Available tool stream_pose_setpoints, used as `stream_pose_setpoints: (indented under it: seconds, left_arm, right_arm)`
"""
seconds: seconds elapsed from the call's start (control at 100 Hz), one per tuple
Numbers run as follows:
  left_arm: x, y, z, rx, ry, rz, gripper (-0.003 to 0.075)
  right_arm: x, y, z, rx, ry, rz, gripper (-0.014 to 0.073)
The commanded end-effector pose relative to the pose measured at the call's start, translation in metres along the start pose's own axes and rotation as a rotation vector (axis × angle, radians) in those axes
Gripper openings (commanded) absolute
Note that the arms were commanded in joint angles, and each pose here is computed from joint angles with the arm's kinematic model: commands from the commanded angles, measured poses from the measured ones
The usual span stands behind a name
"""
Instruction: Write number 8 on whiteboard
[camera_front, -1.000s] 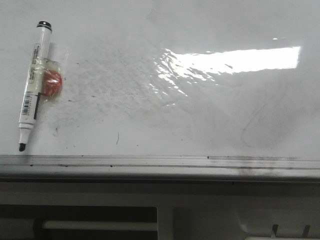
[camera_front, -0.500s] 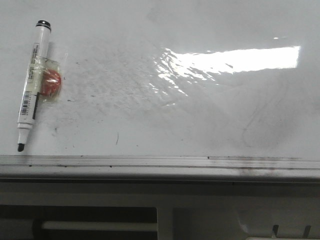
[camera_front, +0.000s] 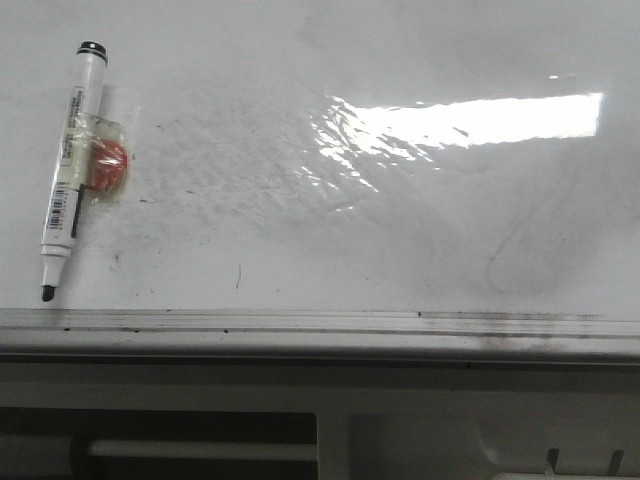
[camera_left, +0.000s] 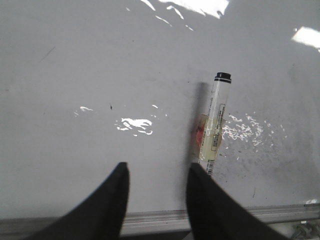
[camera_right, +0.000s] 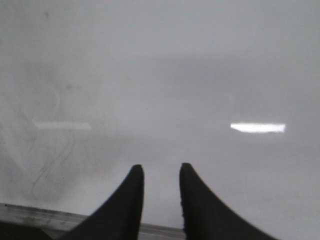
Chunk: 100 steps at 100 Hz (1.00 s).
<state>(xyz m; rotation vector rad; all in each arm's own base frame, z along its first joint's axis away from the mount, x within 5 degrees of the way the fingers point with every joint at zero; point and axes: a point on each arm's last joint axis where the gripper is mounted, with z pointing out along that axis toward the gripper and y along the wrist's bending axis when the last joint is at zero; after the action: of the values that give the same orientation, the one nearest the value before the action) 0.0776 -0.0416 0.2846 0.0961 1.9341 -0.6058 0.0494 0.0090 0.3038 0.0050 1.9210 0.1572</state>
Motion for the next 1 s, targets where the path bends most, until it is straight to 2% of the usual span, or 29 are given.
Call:
stream_pose_setpoints:
  seconds: [0.0,0.07,0.21,0.37,0.56,0.76,0.85,0.99]
  left_arm:
    - [-0.020,-0.009,0.005,0.046,-0.029,0.041,0.0447]
    - [-0.018,-0.011,0.014,0.081,0.030,0.065,0.0433]
    - [-0.013,-0.016,0.033,0.130,0.120,0.092,0.0365]
    - [-0.010,-0.025,0.055,0.169,0.173,0.054,0.0345]
    - [-0.002,-0.032,0.080,0.170,0.206,0.028,0.0345]
    - [0.004,-0.031,0.102,0.119,0.213,0.029,0.0332]
    - [0.008,-0.030,0.108,0.104,0.237,0.027,0.0259]
    - [0.012,-0.028,0.113,0.089,0.261,0.027,0.0055]
  right_arm:
    - [-0.023,0.003,-0.002,-0.021,-0.042,-0.031,0.0352]
    - [-0.029,0.006,-0.002,-0.059,-0.060,-0.031,0.0407]
    - [-0.030,0.010,0.002,-0.119,-0.041,-0.050,0.0405]
    - [-0.032,0.012,0.009,-0.131,-0.020,-0.054,0.0405]
    - [-0.033,0.012,0.011,-0.129,-0.028,-0.052,0.0405]
    - [-0.033,0.012,0.011,-0.129,-0.028,-0.052,0.0405]
    - [-0.033,0.012,0.011,-0.136,-0.027,-0.043,0.0405]
    - [-0.035,0.013,0.010,-0.140,-0.031,-0.038,0.0405]
